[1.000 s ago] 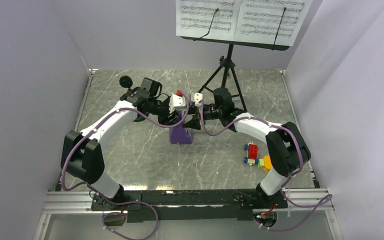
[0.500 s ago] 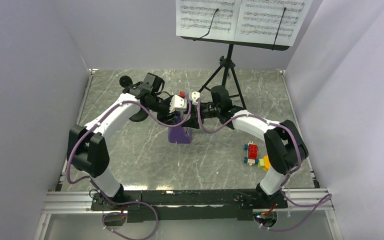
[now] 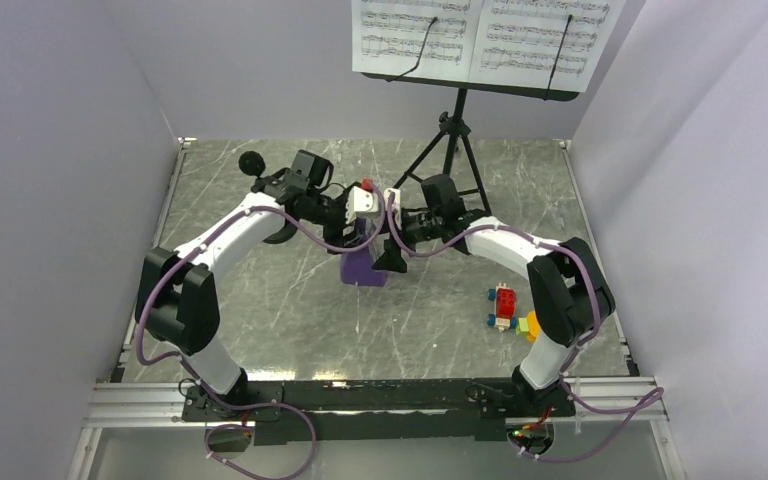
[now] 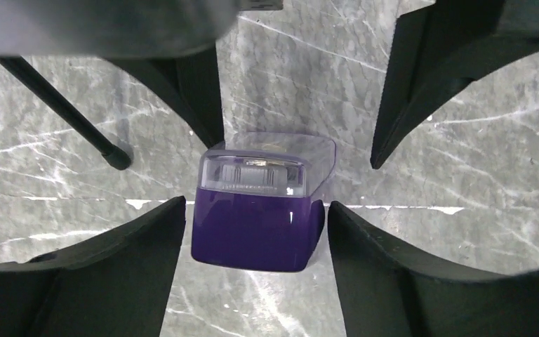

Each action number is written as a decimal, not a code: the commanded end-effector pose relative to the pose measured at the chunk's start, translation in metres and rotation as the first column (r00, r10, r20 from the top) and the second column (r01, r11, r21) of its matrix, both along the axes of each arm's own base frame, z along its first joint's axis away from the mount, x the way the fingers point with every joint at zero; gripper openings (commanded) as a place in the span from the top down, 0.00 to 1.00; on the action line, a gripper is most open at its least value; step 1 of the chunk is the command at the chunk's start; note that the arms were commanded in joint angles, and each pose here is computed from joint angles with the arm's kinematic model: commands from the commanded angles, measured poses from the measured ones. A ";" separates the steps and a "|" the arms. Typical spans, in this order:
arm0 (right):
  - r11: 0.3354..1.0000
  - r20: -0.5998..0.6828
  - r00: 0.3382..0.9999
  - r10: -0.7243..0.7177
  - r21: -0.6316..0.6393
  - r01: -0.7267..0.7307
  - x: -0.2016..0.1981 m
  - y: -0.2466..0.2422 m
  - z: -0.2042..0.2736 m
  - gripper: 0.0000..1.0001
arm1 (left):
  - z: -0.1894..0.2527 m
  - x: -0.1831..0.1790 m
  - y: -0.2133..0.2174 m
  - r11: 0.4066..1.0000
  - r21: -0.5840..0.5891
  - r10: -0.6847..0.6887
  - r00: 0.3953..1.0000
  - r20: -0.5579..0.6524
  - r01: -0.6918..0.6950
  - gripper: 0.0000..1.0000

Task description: Pack up the instrument practice props

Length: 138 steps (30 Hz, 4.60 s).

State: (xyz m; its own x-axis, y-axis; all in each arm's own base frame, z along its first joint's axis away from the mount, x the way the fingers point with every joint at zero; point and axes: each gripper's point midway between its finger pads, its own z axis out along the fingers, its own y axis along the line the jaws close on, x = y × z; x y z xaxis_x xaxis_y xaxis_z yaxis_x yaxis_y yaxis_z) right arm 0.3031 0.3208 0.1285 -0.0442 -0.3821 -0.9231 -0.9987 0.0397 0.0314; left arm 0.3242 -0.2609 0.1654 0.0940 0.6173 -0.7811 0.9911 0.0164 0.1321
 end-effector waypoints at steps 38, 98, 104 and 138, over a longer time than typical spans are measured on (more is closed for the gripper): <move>0.932 0.111 0.979 -0.169 -0.305 0.196 0.068 -0.043 0.056 0.00 | 0.052 0.042 0.033 0.764 -0.277 0.554 0.812 -0.182 -0.583 0.08; 0.885 0.329 0.826 0.457 -0.256 -0.388 0.020 0.015 0.053 0.00 | 0.044 0.007 0.027 0.966 -0.215 0.143 0.989 -0.030 -0.146 0.06; 0.893 0.313 0.841 0.441 -0.239 -0.380 0.009 0.018 0.057 0.02 | 0.052 0.030 0.028 0.933 -0.252 0.271 0.962 0.027 -0.256 0.07; 0.919 0.129 0.921 0.368 -0.203 -0.338 -0.007 0.006 0.060 0.08 | 0.034 -0.029 0.079 0.869 -0.235 0.437 0.898 -0.051 -0.436 0.02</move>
